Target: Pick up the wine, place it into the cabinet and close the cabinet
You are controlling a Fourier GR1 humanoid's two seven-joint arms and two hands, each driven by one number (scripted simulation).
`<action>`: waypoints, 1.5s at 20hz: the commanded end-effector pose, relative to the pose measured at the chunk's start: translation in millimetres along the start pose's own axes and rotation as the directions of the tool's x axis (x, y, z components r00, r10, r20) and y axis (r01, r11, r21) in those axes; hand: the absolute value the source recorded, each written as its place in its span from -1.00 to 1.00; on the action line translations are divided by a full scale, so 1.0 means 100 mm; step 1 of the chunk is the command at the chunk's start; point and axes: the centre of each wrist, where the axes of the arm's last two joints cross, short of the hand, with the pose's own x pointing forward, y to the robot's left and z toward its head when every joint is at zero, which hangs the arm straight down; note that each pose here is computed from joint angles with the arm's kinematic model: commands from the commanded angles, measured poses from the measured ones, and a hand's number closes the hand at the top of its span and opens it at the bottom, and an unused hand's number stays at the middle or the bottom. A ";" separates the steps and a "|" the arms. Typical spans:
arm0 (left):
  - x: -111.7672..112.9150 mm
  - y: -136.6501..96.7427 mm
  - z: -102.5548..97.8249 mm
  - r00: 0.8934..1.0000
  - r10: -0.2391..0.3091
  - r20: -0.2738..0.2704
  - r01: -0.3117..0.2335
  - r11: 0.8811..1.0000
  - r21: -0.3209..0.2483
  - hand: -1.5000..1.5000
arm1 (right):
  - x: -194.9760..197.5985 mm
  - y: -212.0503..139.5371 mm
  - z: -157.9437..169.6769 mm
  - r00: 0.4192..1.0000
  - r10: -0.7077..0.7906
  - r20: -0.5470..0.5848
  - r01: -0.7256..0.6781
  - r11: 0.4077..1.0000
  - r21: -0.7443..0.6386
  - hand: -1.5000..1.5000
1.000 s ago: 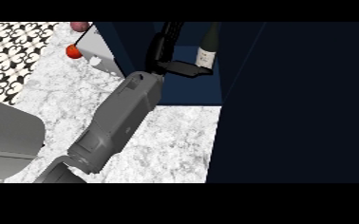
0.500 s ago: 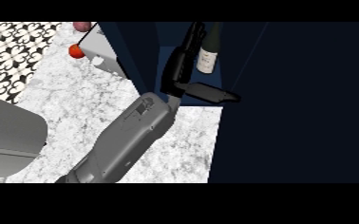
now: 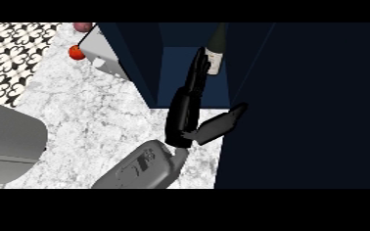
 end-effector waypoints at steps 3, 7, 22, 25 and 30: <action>0.19 -0.17 0.48 0.989 0.147 0.016 -0.147 0.989 0.032 -1.00 | 0.04 -0.01 0.00 0.999 -0.003 0.033 0.003 1.000 -0.014 -1.00; 0.36 -0.13 0.85 0.988 0.156 0.013 -0.156 0.987 0.029 1.00 | 0.11 0.07 0.18 1.000 0.002 0.005 -0.002 1.000 -0.007 -1.00; 0.78 0.89 1.56 0.986 0.160 -0.038 -0.164 0.978 -0.126 1.00 | 0.02 0.37 0.23 0.999 -0.034 0.009 0.029 0.945 0.325 1.00; 0.86 1.06 1.58 0.986 0.165 -0.009 -0.165 0.981 -0.097 1.00 | 0.01 0.51 0.14 0.992 -0.098 -0.080 0.122 0.903 0.412 1.00; 1.07 1.39 1.75 0.986 0.165 0.029 -0.162 0.983 -0.084 1.00 | -0.01 0.80 0.15 0.989 -0.104 -0.101 0.139 0.878 0.458 1.00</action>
